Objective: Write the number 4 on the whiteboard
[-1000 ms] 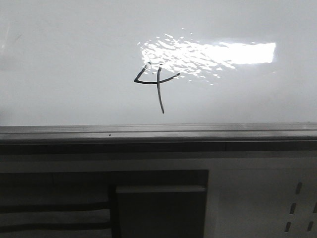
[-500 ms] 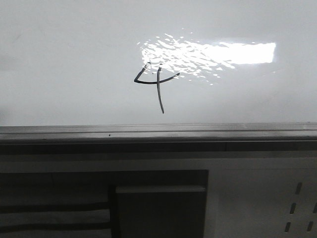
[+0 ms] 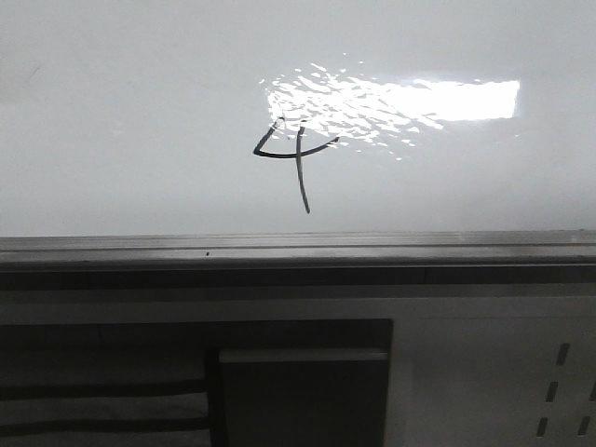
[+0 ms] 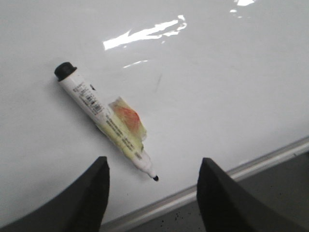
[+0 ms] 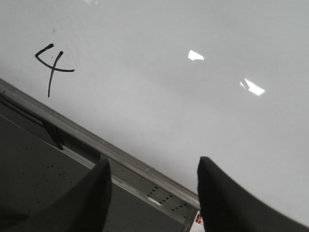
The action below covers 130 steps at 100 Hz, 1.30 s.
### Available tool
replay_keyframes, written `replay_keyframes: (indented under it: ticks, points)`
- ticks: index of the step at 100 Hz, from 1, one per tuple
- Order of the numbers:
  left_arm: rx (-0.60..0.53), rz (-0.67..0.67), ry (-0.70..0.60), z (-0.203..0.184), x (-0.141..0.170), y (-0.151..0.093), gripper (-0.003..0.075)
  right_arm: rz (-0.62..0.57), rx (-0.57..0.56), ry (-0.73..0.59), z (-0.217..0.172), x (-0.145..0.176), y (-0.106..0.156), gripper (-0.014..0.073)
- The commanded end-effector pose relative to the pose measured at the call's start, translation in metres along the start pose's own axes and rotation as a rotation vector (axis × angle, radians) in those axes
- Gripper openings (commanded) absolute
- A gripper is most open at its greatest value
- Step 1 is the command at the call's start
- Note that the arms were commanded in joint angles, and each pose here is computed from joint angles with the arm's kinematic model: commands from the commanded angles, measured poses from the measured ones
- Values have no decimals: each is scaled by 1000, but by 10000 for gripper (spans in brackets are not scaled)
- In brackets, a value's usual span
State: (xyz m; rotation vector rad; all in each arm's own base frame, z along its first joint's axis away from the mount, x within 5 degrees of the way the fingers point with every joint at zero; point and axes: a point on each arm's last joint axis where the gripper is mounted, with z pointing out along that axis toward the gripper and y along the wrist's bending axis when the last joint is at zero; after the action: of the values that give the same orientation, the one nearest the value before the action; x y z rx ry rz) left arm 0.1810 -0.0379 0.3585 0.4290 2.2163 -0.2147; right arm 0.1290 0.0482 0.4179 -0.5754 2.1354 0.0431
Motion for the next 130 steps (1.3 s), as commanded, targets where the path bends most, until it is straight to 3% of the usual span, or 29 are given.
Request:
replay_keyframes:
  ticks: [1, 17, 33, 45, 91, 109, 130]
  points:
    - [-13, 13, -119, -37, -3, -9, 367, 88, 41, -114, -12, 0, -4, 298]
    - [-67, 34, -296, -70, 27, -20, 312, 140, 30, -255, -8, 25, 2, 150]
    - [-159, 16, -521, -73, 57, -20, 121, 138, 23, -410, -1, 49, 9, -71]
    - [-134, -86, -612, -66, 76, -21, -20, 119, 23, -497, 8, 59, 13, -71]
    - [-101, -161, -418, -16, 130, -20, -20, 112, 11, -394, 33, 79, 18, -71]
    - [-248, -74, -621, -27, 148, -16, -20, 112, 11, -390, 33, 80, 18, -71]
    - [-286, -78, -756, -29, 167, -17, -20, 112, 11, -388, 33, 80, 18, -71]
